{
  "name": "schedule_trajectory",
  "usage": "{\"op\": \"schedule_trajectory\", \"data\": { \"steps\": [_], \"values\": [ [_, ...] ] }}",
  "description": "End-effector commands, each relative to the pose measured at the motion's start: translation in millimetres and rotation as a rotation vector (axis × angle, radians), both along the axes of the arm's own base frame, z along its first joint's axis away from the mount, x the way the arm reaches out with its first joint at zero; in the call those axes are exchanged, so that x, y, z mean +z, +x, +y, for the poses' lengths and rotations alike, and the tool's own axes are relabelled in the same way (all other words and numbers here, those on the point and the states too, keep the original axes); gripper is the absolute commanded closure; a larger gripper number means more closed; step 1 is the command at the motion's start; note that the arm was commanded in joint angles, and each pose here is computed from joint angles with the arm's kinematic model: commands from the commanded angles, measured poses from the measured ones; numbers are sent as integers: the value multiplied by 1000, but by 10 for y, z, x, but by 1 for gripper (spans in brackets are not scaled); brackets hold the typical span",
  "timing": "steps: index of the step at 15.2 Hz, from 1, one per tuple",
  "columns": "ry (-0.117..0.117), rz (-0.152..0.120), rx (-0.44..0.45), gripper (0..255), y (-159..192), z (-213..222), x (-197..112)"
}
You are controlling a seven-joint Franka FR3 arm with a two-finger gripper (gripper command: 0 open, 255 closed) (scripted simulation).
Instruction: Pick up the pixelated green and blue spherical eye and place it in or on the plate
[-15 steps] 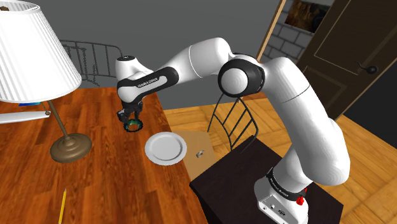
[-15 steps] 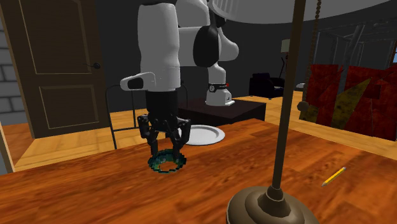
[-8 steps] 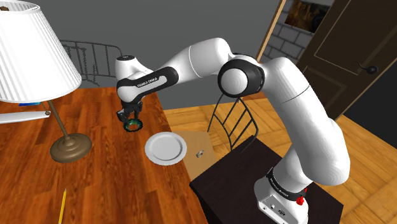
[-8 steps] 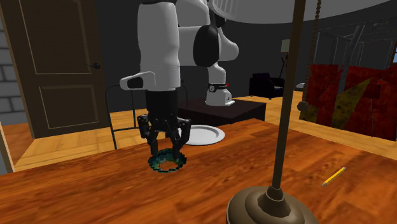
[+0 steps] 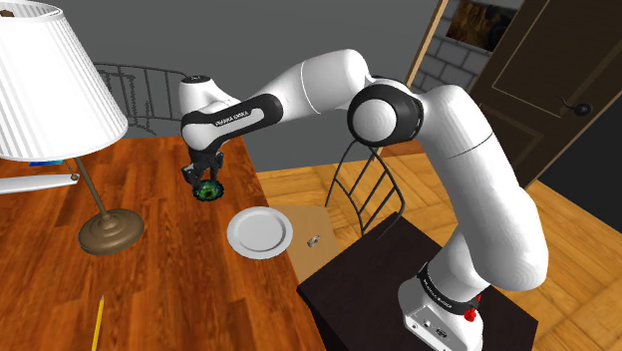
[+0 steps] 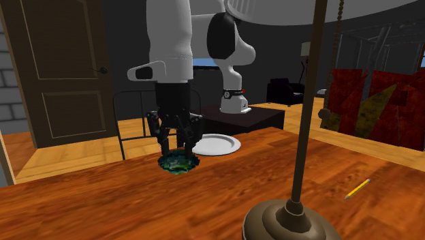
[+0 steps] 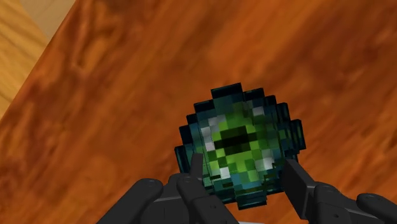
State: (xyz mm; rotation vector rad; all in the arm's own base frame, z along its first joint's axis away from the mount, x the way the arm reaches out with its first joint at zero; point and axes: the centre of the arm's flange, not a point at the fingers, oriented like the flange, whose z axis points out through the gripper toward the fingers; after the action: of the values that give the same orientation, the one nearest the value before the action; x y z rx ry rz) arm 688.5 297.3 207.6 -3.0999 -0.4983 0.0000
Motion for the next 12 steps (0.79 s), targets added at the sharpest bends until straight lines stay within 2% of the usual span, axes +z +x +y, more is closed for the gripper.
{"op": "schedule_trajectory", "data": {
  "steps": [1, 10, 12],
  "values": [
    [0, 0, 0, 255, -3, -6, 103],
    [0, 0, 0, 255, -3, -6, 568],
    [0, 0, 0, 255, -251, -88, 605]
  ]
}}
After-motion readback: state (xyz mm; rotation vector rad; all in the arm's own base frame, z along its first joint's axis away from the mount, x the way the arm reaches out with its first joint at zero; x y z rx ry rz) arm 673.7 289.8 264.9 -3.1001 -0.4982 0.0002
